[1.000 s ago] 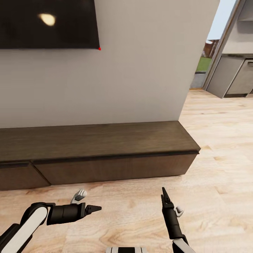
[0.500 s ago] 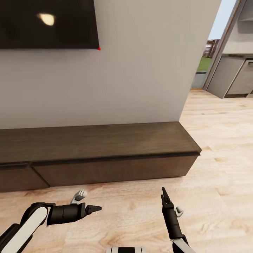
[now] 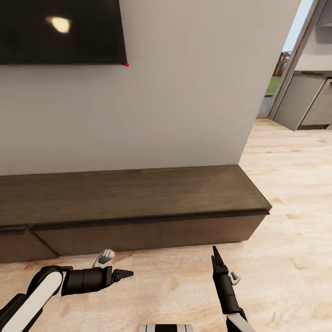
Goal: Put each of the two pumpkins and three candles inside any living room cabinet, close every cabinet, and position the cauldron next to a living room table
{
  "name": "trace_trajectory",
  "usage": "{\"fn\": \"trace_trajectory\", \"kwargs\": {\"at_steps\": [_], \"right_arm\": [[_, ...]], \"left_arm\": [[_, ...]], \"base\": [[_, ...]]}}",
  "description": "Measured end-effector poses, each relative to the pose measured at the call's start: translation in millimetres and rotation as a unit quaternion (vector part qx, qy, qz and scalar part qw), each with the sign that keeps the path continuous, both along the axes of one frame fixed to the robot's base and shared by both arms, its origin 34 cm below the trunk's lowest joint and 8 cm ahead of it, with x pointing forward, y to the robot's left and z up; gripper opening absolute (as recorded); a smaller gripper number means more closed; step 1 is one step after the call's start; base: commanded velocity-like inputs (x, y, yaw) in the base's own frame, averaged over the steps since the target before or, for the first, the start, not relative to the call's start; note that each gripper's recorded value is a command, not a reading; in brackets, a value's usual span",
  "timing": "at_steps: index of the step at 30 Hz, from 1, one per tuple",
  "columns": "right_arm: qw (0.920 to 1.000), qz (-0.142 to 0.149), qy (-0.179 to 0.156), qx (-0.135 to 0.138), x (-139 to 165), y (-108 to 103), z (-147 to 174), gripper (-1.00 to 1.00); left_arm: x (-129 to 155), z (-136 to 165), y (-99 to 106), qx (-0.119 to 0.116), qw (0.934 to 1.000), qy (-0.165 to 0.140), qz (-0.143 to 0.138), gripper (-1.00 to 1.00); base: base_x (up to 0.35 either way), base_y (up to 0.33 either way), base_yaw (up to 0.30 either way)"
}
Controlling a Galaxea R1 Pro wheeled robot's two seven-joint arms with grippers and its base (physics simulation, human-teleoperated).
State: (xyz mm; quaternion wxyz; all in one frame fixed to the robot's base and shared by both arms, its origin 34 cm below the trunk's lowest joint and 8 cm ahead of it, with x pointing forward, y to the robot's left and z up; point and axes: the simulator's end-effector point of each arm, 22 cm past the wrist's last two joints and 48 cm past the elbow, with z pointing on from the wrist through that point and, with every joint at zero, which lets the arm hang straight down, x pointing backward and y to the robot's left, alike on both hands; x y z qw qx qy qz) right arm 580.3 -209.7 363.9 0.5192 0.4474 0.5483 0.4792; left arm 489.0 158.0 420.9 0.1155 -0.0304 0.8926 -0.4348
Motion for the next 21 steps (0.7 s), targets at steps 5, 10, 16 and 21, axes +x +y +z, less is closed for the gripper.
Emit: {"fn": "trace_trajectory", "kwargs": {"at_steps": [5,10,16,21], "right_arm": [[1.0000,0.000,0.000,0.000,0.0,0.0,0.0,1.00],[1.0000,0.000,0.000,-0.001,0.0,-0.1,0.0,1.00],[1.0000,0.000,0.000,-0.001,0.0,-0.1,-0.1,1.00],[1.0000,0.000,0.000,-0.001,0.0,-0.2,-0.3,1.00]], "left_arm": [[-0.2,-0.1,-0.1,0.000,1.0000,0.000,0.000,1.00],[-0.2,-0.1,-0.2,0.000,1.0000,0.000,0.000,1.00],[-0.2,-0.3,-0.2,0.000,1.0000,0.000,0.000,1.00],[-1.2,-0.8,-1.2,0.000,1.0000,0.001,-0.002,1.00]], "base": [[0.294,0.000,0.000],[0.265,0.000,0.000],[0.121,0.000,0.000],[0.065,0.000,0.000]]}}
